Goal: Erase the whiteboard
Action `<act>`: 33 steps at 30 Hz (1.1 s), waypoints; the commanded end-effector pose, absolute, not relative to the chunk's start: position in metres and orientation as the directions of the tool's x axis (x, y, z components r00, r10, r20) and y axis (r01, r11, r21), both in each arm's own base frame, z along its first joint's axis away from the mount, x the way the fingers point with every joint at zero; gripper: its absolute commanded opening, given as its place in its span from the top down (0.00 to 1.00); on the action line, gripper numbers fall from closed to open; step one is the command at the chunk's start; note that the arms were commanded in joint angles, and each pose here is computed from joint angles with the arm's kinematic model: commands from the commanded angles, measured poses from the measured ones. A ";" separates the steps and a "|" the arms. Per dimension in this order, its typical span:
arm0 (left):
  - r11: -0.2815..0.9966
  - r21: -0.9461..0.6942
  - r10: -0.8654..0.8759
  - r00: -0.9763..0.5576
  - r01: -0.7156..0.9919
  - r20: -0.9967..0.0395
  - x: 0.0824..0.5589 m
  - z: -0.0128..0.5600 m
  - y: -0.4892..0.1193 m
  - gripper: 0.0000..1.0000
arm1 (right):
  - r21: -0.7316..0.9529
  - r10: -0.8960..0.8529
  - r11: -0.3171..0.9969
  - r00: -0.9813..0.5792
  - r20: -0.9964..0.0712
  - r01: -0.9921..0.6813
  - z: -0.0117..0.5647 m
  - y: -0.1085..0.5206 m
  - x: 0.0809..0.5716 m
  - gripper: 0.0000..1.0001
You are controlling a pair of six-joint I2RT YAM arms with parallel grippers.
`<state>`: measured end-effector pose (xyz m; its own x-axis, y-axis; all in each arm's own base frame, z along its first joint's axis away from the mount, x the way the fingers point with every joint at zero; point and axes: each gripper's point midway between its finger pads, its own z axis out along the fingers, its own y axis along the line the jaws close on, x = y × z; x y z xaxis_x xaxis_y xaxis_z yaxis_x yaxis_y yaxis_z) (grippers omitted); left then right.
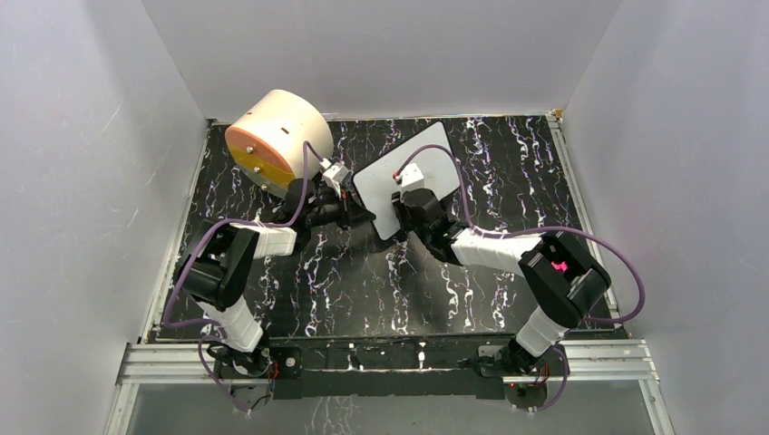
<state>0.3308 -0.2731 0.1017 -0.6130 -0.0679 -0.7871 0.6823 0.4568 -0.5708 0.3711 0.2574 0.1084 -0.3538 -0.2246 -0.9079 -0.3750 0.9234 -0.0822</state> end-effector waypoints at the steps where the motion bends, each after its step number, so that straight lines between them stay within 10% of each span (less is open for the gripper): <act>1: 0.374 -0.584 -0.041 -0.617 0.720 -0.786 0.317 0.115 -0.285 1.00 | -0.060 -0.201 0.892 -0.274 -0.941 -0.448 0.128 0.285 0.359 0.93; 22: 0.369 -0.582 -0.023 -0.619 0.725 -0.785 0.314 0.114 -0.284 1.00 | -0.161 -0.216 0.964 -0.273 -0.938 -0.210 0.124 0.224 0.402 0.94; 33: 0.373 -0.584 -0.024 -0.622 0.721 -0.783 0.316 0.113 -0.284 1.00 | -0.005 -0.196 0.831 -0.284 -0.938 -0.557 0.137 0.314 0.363 0.93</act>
